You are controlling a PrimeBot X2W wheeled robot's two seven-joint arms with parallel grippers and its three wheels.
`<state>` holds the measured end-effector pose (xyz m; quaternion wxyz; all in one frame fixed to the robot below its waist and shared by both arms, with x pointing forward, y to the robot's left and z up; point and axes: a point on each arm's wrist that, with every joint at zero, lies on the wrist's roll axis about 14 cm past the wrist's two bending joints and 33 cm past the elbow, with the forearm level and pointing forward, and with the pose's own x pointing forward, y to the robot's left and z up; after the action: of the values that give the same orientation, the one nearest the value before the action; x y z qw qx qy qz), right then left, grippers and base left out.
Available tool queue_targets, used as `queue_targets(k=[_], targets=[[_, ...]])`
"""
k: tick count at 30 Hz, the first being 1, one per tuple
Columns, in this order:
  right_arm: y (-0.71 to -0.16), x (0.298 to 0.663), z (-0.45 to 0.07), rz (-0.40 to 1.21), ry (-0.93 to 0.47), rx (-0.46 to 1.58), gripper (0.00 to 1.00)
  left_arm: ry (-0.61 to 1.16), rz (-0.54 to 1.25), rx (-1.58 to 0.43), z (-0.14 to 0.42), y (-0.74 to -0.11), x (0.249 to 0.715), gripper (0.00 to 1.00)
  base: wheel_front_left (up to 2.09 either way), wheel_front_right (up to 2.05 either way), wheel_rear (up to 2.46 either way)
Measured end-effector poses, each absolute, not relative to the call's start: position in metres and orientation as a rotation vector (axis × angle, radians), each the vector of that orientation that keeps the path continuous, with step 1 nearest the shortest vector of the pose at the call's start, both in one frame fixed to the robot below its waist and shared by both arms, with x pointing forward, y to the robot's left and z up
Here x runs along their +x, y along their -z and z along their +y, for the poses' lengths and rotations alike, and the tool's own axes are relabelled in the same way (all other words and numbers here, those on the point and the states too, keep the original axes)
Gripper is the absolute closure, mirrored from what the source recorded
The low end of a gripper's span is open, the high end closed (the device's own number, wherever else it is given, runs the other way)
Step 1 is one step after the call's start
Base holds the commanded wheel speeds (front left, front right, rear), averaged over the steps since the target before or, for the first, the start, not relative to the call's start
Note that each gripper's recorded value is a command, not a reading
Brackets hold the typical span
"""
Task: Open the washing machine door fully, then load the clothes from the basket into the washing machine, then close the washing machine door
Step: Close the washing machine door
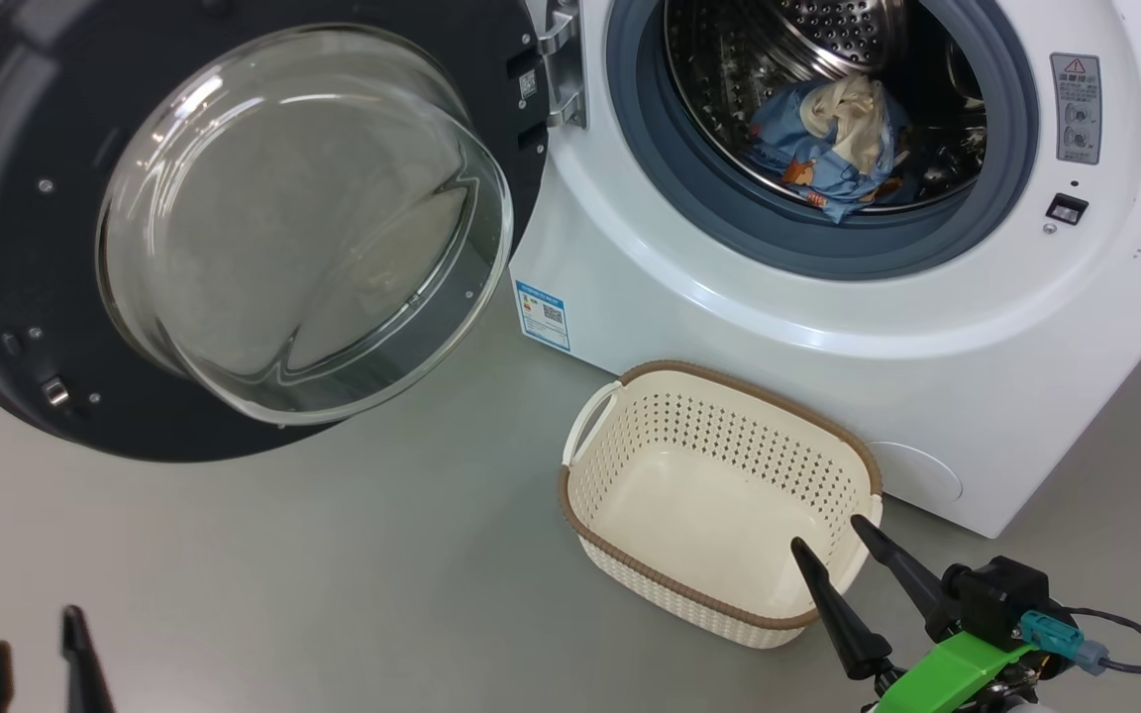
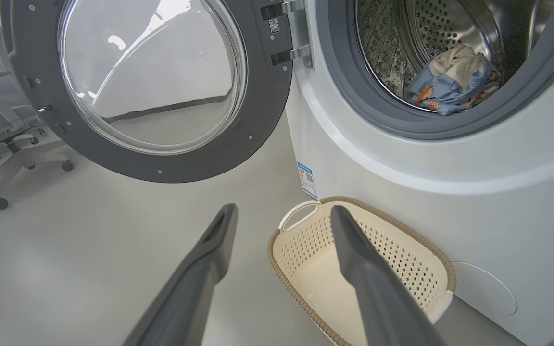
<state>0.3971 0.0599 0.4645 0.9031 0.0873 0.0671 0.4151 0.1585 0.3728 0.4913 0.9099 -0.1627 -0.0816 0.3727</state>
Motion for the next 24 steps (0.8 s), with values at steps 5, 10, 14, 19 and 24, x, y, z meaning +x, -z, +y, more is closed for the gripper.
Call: queue_targets(k=[5, 10, 14, 19, 24], targets=[[-0.462, 0.399, 0.06, 0.145, -0.855, 0.186, 0.0, -0.788, -0.255, -0.313, 0.387, -0.518, 0.158, 0.87, 0.0, 0.0, 0.0], [-0.454, 0.403, 0.059, 0.163, -0.846, 0.196, 0.0, -0.762, -0.396, -0.223, 0.423, -0.575, 0.165, 1.0, 0.0, 0.0, 0.0], [-0.448, 0.406, 0.058, 0.176, -0.842, 0.204, 0.0, -0.72, -0.502, -0.171, 0.453, -0.626, 0.176, 1.0, 0.0, 0.0, 0.0], [-0.442, 0.409, 0.056, 0.186, -0.832, 0.207, 0.0, -0.705, -0.566, -0.243, 0.493, -0.66, 0.19, 1.0, 0.0, 0.0, 0.0], [-0.439, 0.41, 0.054, 0.191, -0.829, 0.202, 0.0, -0.706, -0.552, -0.489, 0.527, -0.664, 0.21, 1.0, 0.0, 0.0, 0.0]])
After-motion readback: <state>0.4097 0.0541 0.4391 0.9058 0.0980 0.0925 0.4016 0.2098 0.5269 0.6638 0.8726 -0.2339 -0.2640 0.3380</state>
